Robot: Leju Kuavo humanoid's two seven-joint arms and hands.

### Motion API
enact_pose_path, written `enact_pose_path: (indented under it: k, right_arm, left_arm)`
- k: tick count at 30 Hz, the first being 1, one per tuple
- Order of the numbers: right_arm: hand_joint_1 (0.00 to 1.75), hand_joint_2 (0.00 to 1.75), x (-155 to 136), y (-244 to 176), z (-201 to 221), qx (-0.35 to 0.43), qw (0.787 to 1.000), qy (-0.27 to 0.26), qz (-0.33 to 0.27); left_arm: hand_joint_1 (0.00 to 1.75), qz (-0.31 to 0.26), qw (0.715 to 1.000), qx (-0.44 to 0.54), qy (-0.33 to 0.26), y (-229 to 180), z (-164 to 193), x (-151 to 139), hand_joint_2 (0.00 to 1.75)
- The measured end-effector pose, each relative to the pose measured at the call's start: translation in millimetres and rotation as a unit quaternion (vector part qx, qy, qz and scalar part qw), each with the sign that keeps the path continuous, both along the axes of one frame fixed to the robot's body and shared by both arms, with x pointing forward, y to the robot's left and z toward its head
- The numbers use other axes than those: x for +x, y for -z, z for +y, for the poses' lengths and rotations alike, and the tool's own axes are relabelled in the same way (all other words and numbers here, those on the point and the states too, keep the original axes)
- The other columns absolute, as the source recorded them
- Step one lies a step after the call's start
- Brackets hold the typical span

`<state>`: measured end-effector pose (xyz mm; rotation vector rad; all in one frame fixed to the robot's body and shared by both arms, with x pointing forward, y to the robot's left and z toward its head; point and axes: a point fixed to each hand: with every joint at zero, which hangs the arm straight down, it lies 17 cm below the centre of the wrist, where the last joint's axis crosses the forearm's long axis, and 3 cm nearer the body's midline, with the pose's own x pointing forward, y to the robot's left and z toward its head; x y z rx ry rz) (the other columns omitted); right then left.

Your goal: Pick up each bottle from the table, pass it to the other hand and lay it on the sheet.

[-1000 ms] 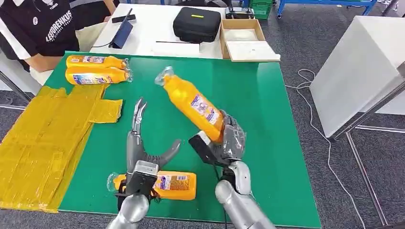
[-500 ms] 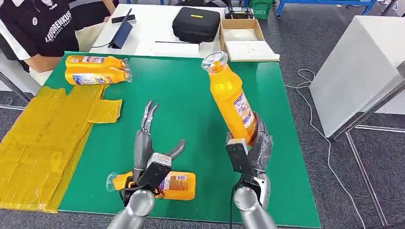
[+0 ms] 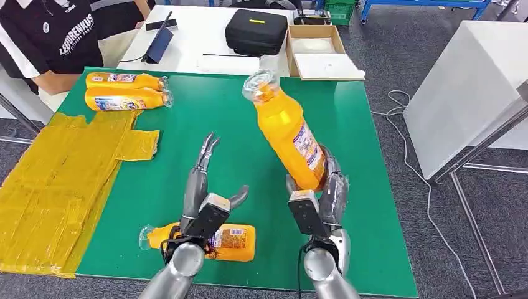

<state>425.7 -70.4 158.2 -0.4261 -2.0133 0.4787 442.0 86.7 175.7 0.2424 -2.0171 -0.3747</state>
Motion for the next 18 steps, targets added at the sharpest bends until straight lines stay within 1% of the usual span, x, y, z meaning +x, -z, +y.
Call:
enact_pose_path:
  k: [2,4,6,9,12,13,14,18]
  right_arm:
    - [1.73,1.75,-3.7,-2.5,16.0,-0.008,1.0,-0.026,-0.007]
    - [1.73,1.75,-5.9,-3.7,30.3,-0.016,0.999,-0.048,-0.013]
    - [1.71,1.75,-6.5,-1.7,42.2,-0.026,0.998,-0.064,-0.014]
    - [1.71,1.75,-8.1,2.9,57.2,-0.034,0.996,-0.084,-0.012]
    - [1.73,1.75,-9.3,6.6,66.2,-0.04,0.995,-0.095,-0.009]
    - [1.69,1.75,-9.3,7.9,67.8,-0.042,0.994,-0.098,-0.008]
    - [1.71,1.75,-9.1,8.9,68.6,-0.043,0.994,-0.099,-0.007]
    - [1.73,1.75,-7.7,11.0,73.4,-0.043,0.994,-0.104,-0.003]
  left_arm:
    - [0.0,0.044,0.997,-0.033,0.056,11.1,-18.2,-0.7,1.75]
    - [0.0,0.084,0.988,-0.073,0.109,19.5,-33.5,-3.8,1.75]
    - [0.0,0.109,0.977,-0.106,0.147,21.2,-43.6,-5.8,1.75]
    - [0.0,0.132,0.964,-0.14,0.182,16.5,-52.0,-5.4,1.75]
    - [0.0,0.135,0.961,-0.147,0.191,13.0,-54.2,-4.0,1.75]
    - [0.0,0.135,0.961,-0.147,0.192,12.2,-54.5,-3.6,1.75]
    - [0.0,0.136,0.96,-0.15,0.194,11.5,-54.7,-3.3,1.75]
    - [0.0,0.167,0.939,-0.188,0.234,9.4,-63.7,-6.7,1.75]
